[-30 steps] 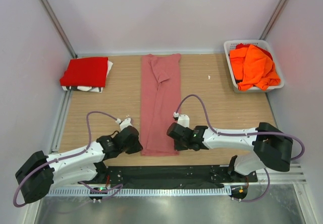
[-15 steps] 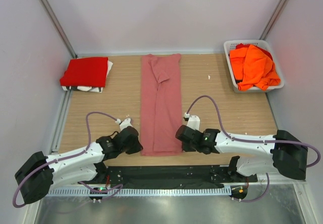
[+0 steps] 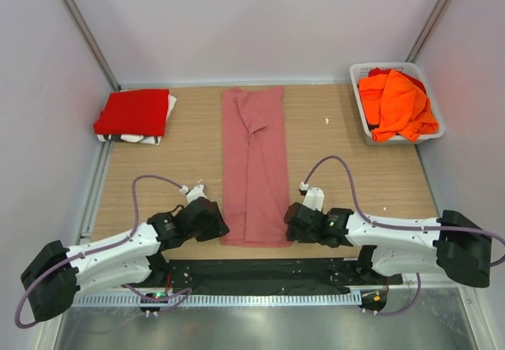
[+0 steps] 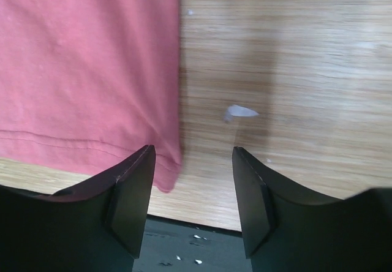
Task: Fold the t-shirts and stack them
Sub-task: Fold the tshirt
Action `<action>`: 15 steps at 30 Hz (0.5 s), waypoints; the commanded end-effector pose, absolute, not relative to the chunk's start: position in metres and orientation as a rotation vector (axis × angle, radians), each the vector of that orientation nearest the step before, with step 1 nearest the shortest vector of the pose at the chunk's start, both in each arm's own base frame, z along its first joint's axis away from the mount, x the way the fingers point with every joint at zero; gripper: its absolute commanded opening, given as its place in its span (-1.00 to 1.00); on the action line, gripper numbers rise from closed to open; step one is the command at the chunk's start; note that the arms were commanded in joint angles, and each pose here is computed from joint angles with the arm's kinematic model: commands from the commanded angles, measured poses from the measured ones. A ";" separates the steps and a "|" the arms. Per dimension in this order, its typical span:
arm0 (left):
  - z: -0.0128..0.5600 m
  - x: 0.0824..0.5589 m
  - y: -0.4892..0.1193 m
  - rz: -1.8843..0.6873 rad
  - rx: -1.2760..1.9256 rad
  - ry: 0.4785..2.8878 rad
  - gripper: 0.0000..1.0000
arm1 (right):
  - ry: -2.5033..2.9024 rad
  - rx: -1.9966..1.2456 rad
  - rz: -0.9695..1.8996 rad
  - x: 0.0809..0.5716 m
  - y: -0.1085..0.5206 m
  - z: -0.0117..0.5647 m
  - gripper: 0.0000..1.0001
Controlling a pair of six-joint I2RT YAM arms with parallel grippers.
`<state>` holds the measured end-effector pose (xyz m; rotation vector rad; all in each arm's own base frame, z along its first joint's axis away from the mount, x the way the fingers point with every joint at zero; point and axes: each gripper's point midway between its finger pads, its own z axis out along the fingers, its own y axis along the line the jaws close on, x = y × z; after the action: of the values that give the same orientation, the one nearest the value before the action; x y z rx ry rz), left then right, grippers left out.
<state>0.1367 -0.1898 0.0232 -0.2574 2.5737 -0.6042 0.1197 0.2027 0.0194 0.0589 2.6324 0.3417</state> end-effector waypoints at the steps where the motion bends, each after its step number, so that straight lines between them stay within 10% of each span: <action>1: 0.023 0.122 -0.175 -0.526 -0.256 2.633 0.04 | 2.594 0.079 0.269 0.123 0.186 0.027 0.19; 15: 0.027 0.110 -0.172 -0.639 -0.309 2.593 0.17 | 2.631 0.139 0.672 0.096 0.215 0.017 0.18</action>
<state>0.1136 -0.1737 0.0363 -0.2884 2.5760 -0.6463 0.1045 0.2025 0.0236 0.1038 2.6087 0.5633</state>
